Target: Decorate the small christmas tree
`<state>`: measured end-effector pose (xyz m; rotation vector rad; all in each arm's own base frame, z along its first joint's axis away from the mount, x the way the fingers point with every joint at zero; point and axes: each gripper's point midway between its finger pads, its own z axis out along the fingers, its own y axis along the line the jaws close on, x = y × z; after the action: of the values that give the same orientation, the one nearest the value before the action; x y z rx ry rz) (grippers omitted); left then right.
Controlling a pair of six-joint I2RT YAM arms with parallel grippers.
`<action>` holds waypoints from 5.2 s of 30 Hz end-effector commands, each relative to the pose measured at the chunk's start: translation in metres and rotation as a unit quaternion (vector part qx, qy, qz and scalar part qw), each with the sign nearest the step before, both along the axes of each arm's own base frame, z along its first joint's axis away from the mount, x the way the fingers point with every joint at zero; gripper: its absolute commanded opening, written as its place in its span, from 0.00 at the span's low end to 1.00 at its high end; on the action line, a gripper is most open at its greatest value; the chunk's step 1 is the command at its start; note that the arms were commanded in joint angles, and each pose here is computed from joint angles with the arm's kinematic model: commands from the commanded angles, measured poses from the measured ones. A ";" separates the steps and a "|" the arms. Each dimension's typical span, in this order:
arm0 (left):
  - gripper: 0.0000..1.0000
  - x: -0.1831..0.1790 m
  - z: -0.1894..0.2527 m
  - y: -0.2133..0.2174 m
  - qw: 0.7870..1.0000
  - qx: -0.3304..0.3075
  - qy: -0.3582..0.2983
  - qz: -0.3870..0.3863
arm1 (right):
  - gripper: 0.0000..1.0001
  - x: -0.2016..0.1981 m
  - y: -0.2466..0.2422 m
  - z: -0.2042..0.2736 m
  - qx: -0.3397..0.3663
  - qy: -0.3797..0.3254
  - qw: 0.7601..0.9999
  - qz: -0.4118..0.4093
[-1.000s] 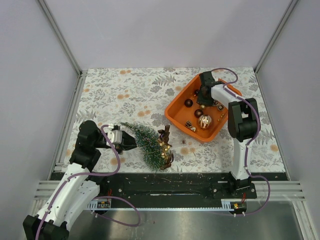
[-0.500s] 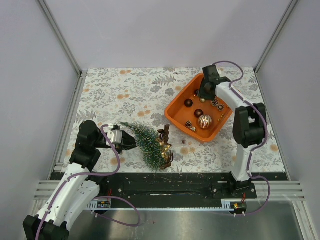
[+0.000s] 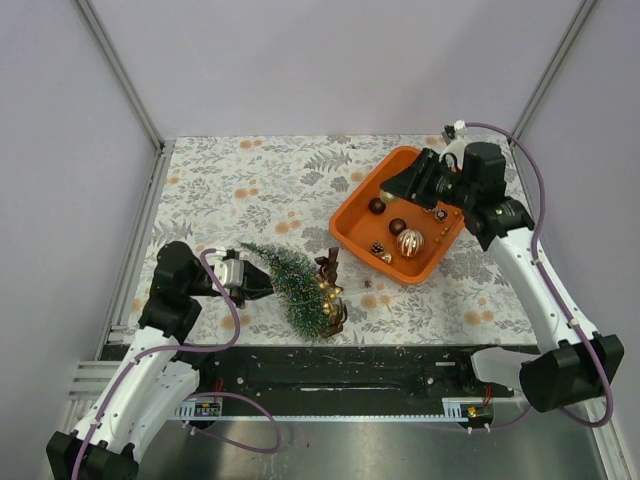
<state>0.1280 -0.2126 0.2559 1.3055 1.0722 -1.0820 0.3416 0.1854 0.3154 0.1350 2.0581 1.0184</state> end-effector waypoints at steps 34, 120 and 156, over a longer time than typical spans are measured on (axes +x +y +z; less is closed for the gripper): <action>0.01 0.002 0.011 0.001 0.999 -0.013 -0.042 0.008 | 0.26 -0.219 0.123 0.091 0.176 -0.067 0.856 0.482; 0.02 -0.002 0.003 0.002 0.999 -0.008 -0.040 0.006 | 0.18 -0.218 0.144 0.061 0.130 -0.029 0.859 0.494; 0.02 -0.003 0.003 0.002 0.999 -0.009 -0.037 0.006 | 0.18 -0.225 0.177 0.080 0.085 -0.064 0.832 0.544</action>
<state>0.1258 -0.2109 0.2502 1.3027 1.0701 -1.0594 0.1161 0.3587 0.3819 -1.0511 1.9073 1.8229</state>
